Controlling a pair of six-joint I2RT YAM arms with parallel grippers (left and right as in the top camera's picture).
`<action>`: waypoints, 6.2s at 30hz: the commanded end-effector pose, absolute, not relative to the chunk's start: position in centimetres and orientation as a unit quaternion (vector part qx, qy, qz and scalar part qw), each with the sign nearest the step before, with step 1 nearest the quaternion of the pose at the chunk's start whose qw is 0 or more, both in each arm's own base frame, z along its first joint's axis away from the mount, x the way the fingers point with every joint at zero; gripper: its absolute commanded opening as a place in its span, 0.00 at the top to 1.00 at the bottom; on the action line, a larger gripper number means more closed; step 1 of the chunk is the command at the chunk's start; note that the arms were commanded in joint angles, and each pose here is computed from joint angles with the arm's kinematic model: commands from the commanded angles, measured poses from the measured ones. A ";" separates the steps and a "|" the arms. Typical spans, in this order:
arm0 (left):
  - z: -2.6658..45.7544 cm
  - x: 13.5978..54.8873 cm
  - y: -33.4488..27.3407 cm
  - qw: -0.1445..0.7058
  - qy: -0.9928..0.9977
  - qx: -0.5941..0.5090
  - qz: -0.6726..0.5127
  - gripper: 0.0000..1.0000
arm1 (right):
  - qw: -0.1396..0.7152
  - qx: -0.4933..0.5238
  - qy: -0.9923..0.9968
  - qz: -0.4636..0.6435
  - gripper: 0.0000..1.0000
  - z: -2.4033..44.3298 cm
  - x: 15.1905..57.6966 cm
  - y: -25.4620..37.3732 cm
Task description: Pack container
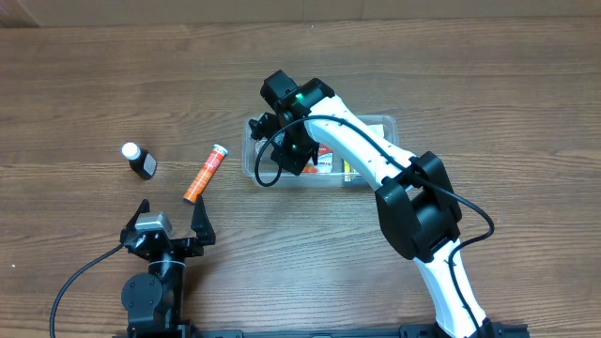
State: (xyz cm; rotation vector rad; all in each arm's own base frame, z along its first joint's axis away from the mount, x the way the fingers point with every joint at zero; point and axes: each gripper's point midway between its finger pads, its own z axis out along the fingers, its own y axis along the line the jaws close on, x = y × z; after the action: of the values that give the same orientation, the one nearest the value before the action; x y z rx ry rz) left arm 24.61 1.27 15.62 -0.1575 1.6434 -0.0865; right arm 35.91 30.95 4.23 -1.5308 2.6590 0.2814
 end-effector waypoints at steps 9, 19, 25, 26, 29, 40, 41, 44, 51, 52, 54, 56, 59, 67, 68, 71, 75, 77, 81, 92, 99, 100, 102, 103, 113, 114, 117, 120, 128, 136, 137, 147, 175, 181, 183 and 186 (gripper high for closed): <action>15.7 24.6 1.4 0.680 0.730 -0.065 -0.031 0.00 | 0.028 -0.522 0.847 0.098 0.96 3.2 36.0 31.1; 15.7 24.6 1.4 0.680 0.730 -0.065 -0.031 0.00 | 0.026 -0.498 0.861 0.097 0.96 3.1 37.6 28.9; 15.6 24.6 1.4 0.680 0.730 -0.065 -0.031 0.00 | 0.015 -0.497 0.861 0.112 0.96 2.3 37.1 29.2; 15.6 24.6 1.4 0.680 0.730 -0.065 -0.031 0.00 | 0.011 -0.496 0.861 0.112 0.96 1.9 37.0 29.2; 15.6 24.6 1.4 0.680 0.730 -0.065 -0.031 0.00 | 0.005 -0.496 0.861 0.110 0.96 1.7 36.9 29.0; 15.6 24.6 1.4 0.680 0.730 -0.065 -0.031 0.00 | -0.028 -0.476 0.876 0.078 0.96 1.5 37.0 25.6; 15.6 24.6 1.4 0.680 0.730 -0.065 -0.031 0.00 | -0.030 -0.474 0.876 0.078 0.96 1.5 37.0 25.5; 15.6 24.6 1.4 0.680 0.730 -0.065 -0.031 0.00 | -0.030 -0.474 0.876 0.078 0.96 1.5 37.1 25.5; 15.7 24.6 1.4 0.680 0.730 -0.065 -0.031 0.00 | 0.004 -0.479 0.873 0.092 0.96 6.3 38.0 27.5; 15.7 24.6 1.4 0.680 0.730 -0.065 -0.031 0.00 | 0.029 -0.482 0.870 0.103 0.96 9.3 38.6 28.4; 15.6 24.6 1.4 0.680 0.730 -0.065 -0.031 0.00 | 0.065 -0.480 0.867 0.112 0.96 13.3 39.2 29.1; 15.7 24.6 1.4 0.680 0.730 -0.065 -0.031 0.00 | 0.100 -0.467 0.871 0.115 0.96 16.7 39.8 29.2; 15.7 24.6 1.4 0.680 0.730 -0.065 -0.031 0.00 | 0.169 -0.365 0.910 0.099 0.93 21.9 42.7 26.2; 15.7 24.6 1.4 0.680 0.730 -0.065 -0.031 0.00 | 0.223 0.044 0.972 0.053 0.00 25.0 50.0 4.6; 15.7 24.6 1.4 0.680 0.730 -0.065 -0.031 0.00 | 0.225 0.070 0.971 0.047 0.00 25.0 50.2 1.9; 15.7 24.6 1.4 0.680 0.730 -0.065 -0.031 0.00 | 0.228 0.133 0.964 0.030 0.00 25.0 50.1 -4.7; 15.7 24.6 1.4 0.680 0.730 -0.065 -0.031 0.00 | 0.229 0.175 0.958 0.020 0.00 25.0 49.5 -9.0; 15.7 24.6 1.4 0.680 0.730 -0.065 -0.031 0.00 | 0.229 0.180 0.957 0.019 0.00 25.0 49.4 -9.6; 16.9 24.6 1.7 0.699 0.712 -0.067 -0.023 0.00 | 0.229 0.180 0.957 0.019 0.00 25.0 49.4 -9.5; 26.3 27.8 -0.3 0.581 0.812 0.054 -0.009 0.00 | 0.229 0.180 0.957 0.019 0.00 25.0 49.4 -9.5; 22.0 33.7 -1.7 0.375 0.921 0.063 -0.089 0.00 | 0.229 0.180 0.957 0.019 0.00 25.0 49.4 -9.5; 20.6 34.0 -2.0 0.352 0.929 0.064 -0.100 0.00 | 0.229 0.180 0.957 0.019 0.00 25.0 49.4 -9.5; 18.6 34.4 -1.9 0.323 0.939 0.060 -0.103 0.00 | 0.229 0.180 0.957 0.019 0.00 25.0 49.4 -9.5; 17.4 35.0 -1.5 0.310 0.944 0.062 -0.093 0.00 | 0.229 0.180 0.957 0.019 0.00 25.0 49.4 -9.5; 6.4 38.6 -0.6 0.215 0.968 0.107 -0.074 0.00 | 0.229 0.180 0.957 0.019 0.00 25.0 49.4 -9.5; 6.5 39.0 -0.4 0.224 0.965 0.121 -0.066 0.00 | 0.229 0.180 0.957 0.019 0.00 25.0 49.4 -9.5; 6.8 40.2 0.7 0.246 0.959 0.142 -0.024 0.00 | 0.229 0.180 0.957 0.019 0.00 25.0 49.4 -9.5; 6.6 40.3 0.7 0.245 0.957 0.154 -0.023 0.07 | 0.229 0.180 0.957 0.019 0.00 25.0 49.4 -9.5; 4.9 39.5 -2.2 0.221 0.948 0.224 -0.043 0.00 | 0.229 0.180 0.957 0.019 0.00 25.0 49.4 -9.5; 2.1 38.1 -1.7 0.173 0.957 0.233 -0.019 0.07 | 0.229 0.180 0.957 0.019 0.00 25.0 49.4 -9.5; 1.4 38.0 -1.7 0.164 0.958 0.233 -0.022 0.07 | 0.229 0.180 0.957 0.019 0.00 25.0 49.4 -9.5; -0.3 36.9 -1.6 0.131 0.963 0.231 -0.029 0.73 | 0.229 0.180 0.957 0.019 0.00 25.0 49.4 -9.5; 16.3 42.6 -5.9 0.200 0.921 0.332 -0.012 0.96 | 0.229 0.180 0.957 0.019 0.00 25.0 49.4 -9.5; 21.7 40.5 -14.4 0.246 0.809 0.534 0.007 0.96 | 0.229 0.180 0.957 0.019 0.00 25.0 49.4 -9.5; 21.5 39.2 -17.0 0.240 0.775 0.585 0.005 0.96 | 0.229 0.180 0.957 0.019 0.00 25.0 49.4 -9.5; 20.5 37.2 -19.8 0.224 0.731 0.645 0.000 0.96 | 0.229 0.180 0.957 0.019 0.00 25.0 49.4 -9.5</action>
State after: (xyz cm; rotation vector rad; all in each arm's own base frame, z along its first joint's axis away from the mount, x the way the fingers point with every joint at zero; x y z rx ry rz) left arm 38.52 -17.73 19.28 1.5943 2.2009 -0.0265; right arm 49.31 -9.58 23.62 0.4987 2.6746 0.0526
